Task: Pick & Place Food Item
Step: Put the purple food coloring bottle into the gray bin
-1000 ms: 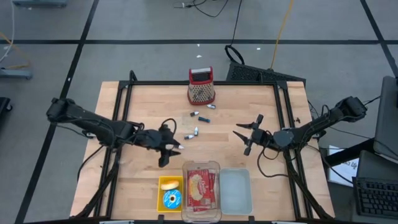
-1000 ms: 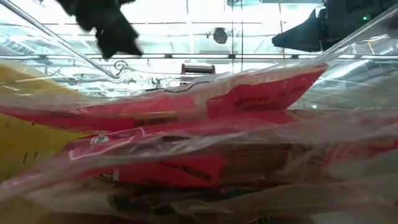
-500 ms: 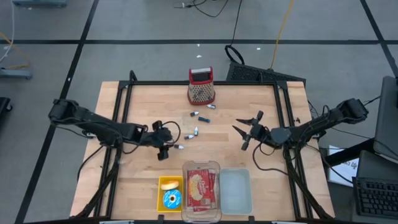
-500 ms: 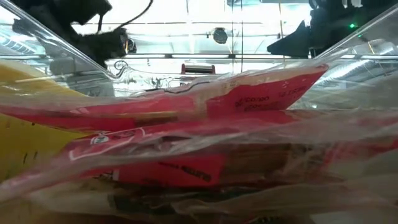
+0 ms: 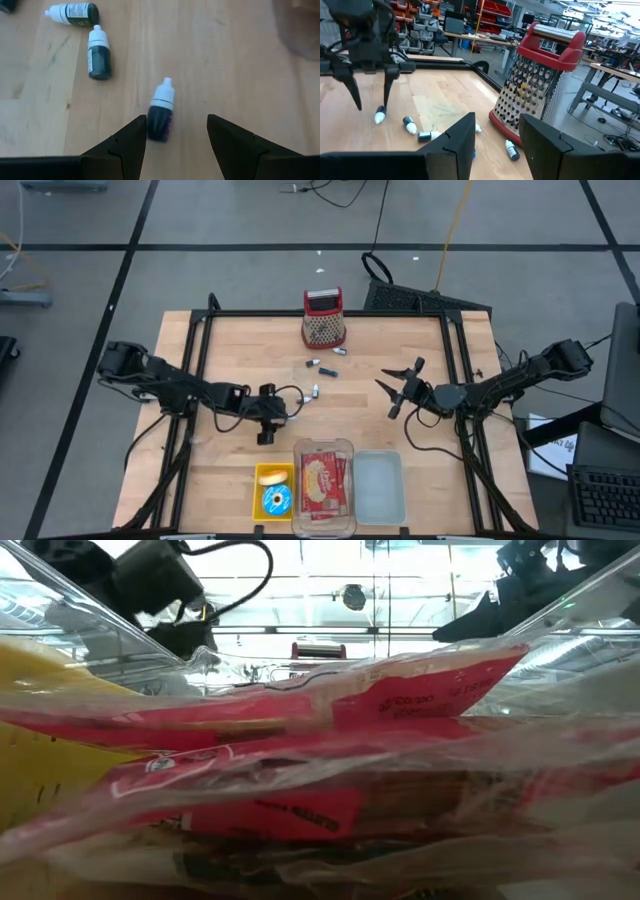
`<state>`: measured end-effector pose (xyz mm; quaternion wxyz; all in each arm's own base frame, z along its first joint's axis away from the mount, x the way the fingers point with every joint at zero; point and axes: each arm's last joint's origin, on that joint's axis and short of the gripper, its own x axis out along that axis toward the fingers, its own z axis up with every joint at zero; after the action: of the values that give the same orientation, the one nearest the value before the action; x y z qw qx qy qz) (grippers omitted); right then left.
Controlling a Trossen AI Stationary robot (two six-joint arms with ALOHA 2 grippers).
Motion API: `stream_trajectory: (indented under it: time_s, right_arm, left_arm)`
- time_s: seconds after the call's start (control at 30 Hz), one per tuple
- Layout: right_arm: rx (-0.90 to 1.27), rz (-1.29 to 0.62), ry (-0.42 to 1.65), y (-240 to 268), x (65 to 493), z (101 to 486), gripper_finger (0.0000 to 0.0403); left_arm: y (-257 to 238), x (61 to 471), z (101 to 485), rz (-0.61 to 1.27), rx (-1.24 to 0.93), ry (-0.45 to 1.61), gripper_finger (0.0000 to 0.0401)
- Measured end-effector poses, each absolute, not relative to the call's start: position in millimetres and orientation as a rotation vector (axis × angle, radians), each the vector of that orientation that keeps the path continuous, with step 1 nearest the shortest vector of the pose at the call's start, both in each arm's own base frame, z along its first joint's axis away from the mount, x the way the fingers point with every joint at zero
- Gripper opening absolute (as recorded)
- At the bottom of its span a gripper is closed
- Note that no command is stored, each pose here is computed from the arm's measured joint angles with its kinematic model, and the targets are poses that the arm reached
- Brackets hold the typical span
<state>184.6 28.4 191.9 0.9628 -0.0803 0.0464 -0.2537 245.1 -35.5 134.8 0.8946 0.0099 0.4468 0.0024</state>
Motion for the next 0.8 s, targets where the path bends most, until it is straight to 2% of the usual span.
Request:
stream_trajectory:
  time_s: [0.33,0.8]
  right_arm:
    - [-0.156,-0.462,0.083,30,185,193,0.0139]
    - [-0.142,-0.463,0.073,30,185,193,0.0139]
  left_arm:
    - [-30,255,116,0.047,0.015,0.948,0.0212]
    - [-29,256,116,0.057,-0.02,0.932,0.0209]
